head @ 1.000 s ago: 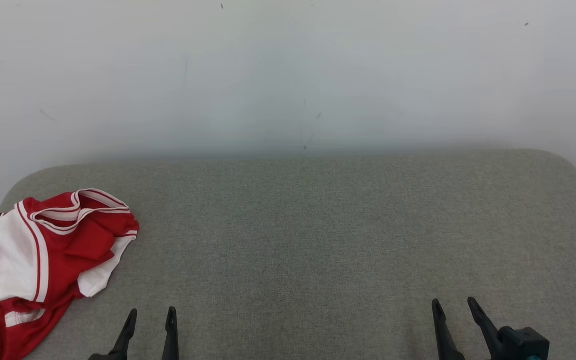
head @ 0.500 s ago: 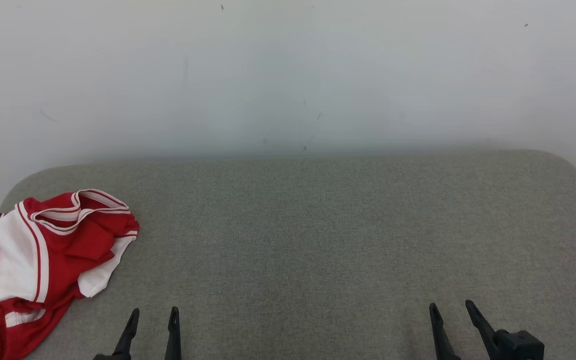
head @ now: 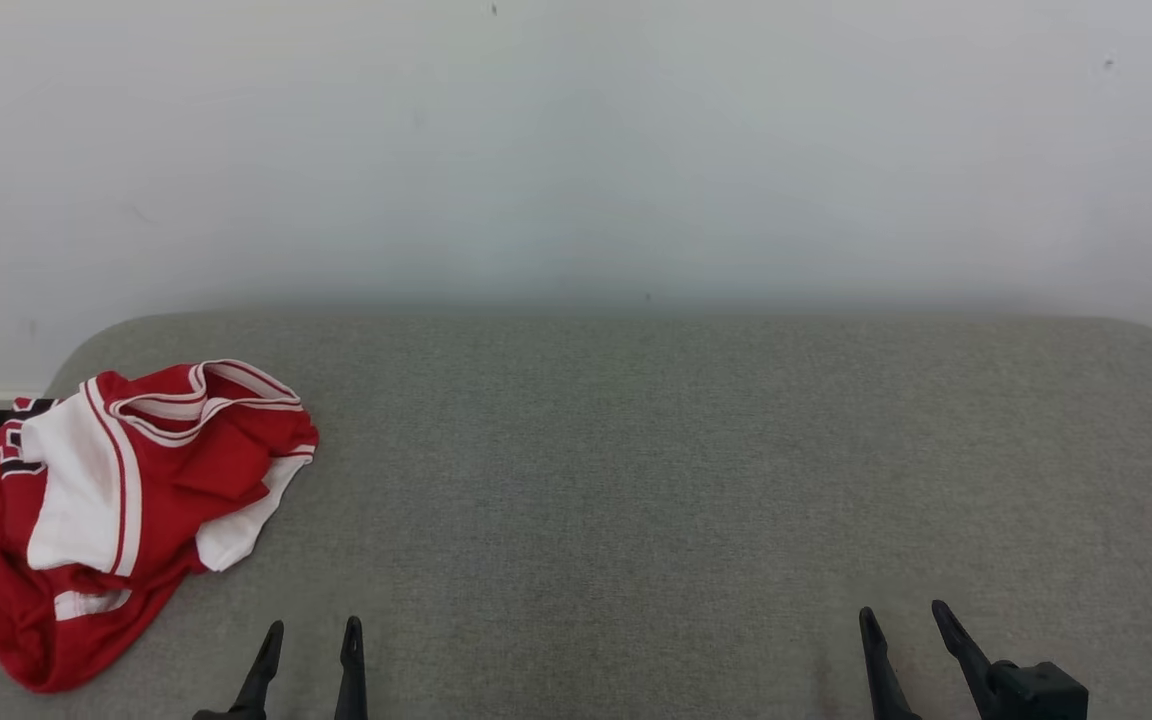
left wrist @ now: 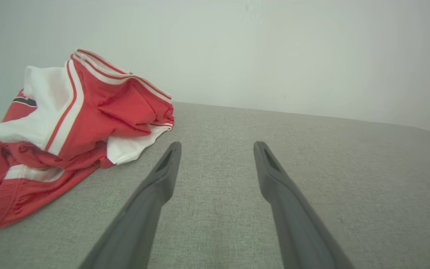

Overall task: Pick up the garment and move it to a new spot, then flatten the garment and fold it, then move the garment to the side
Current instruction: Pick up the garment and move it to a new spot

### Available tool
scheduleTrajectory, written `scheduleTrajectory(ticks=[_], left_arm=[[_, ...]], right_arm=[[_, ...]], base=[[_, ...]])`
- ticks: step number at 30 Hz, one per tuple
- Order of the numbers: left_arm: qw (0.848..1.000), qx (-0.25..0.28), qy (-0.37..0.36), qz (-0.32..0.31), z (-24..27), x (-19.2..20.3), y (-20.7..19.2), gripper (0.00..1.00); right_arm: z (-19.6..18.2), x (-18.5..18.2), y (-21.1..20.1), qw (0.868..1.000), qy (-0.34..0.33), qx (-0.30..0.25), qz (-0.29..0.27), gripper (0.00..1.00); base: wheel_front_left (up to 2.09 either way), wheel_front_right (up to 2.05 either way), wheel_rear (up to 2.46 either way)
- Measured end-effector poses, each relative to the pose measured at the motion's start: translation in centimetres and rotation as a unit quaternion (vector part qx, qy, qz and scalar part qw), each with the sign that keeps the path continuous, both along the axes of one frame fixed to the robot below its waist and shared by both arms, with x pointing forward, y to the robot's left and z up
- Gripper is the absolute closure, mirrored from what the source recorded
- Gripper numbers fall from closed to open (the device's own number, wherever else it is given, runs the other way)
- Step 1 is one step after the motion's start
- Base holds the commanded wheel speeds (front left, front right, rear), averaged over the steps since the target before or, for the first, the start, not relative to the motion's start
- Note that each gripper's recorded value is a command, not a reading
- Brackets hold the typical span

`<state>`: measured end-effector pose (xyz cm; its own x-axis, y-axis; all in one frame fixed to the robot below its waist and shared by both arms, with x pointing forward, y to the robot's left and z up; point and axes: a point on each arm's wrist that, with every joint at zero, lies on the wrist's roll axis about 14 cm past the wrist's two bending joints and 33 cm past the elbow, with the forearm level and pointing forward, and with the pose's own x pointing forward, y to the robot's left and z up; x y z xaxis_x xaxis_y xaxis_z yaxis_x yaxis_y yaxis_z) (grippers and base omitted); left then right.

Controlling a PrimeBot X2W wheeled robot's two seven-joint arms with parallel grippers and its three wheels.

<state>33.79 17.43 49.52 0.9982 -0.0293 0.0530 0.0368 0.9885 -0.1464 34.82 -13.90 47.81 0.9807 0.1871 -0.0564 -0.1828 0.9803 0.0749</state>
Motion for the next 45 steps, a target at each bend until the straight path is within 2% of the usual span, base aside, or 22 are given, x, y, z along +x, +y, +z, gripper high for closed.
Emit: scheduleTrajectory(ticks=[16,31,39,45], left_arm=[[0.992,0.008,0.005,0.127,-0.7,-5.4,7.9,0.0],[0.965,-0.001,0.006,0.262,-1.1,-12.3,14.3,0.0],[0.956,-0.001,0.019,0.293,-1.5,-13.5,15.4,0.0],[0.954,-0.004,0.022,0.298,-1.7,-13.6,15.6,0.0]], right_arm=[[0.1,1.5,7.5,0.994,0.0,0.003,0.113,0.0],[0.3,2.4,16.4,0.972,-0.003,0.004,0.237,0.0],[-0.7,3.0,18.3,0.965,0.012,0.004,0.261,0.0],[-0.9,3.2,18.7,0.964,0.013,0.005,0.265,0.0]], base=[[0.0,0.0,0.0],[0.0,0.0,0.0],[0.0,0.0,0.0],[0.0,0.0,0.0]])
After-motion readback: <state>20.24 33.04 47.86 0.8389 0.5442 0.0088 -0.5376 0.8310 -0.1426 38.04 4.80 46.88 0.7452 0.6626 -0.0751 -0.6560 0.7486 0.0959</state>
